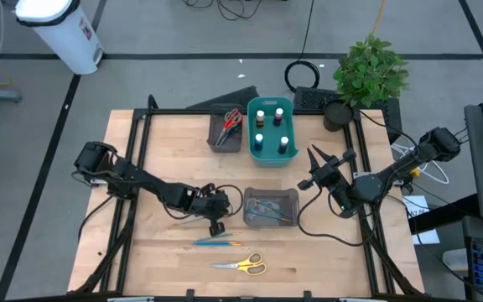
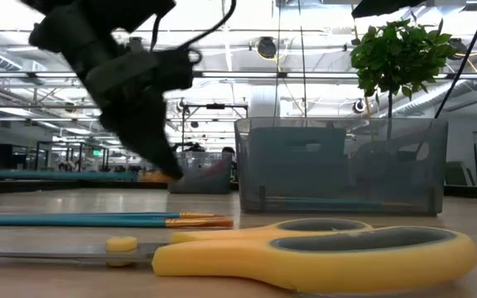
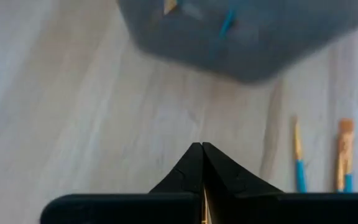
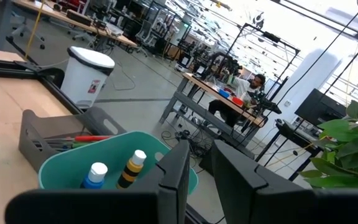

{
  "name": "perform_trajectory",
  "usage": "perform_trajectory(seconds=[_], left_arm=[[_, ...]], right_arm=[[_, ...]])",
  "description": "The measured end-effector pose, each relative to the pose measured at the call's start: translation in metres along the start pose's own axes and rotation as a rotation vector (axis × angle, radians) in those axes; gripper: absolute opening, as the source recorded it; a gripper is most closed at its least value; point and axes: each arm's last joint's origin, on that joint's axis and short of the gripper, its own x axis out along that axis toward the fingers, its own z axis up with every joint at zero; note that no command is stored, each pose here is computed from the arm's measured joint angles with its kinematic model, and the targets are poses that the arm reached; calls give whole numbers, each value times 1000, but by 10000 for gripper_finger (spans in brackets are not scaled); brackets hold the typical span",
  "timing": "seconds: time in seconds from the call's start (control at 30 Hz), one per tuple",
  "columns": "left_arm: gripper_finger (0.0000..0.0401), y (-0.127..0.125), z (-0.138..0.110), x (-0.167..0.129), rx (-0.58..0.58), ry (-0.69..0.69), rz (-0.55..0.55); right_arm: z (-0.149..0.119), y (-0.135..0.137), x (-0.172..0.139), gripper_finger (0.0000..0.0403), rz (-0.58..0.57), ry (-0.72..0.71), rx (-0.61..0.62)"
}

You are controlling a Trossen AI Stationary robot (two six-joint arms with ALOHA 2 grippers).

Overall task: Pick & Place Paint Supplies
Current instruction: Put the blue paint brush into the bottom black bin

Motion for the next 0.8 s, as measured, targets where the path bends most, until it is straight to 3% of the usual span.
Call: perform_trajectory(seconds=[0.57, 0.8], left_arm=[[3, -44, 100, -49, 248, -303, -110], [4, -48, 130, -66, 293, -471, -116]], right_arm=[[0, 0, 0, 59, 0, 0, 3], [0, 0, 0, 59, 0, 0, 2]])
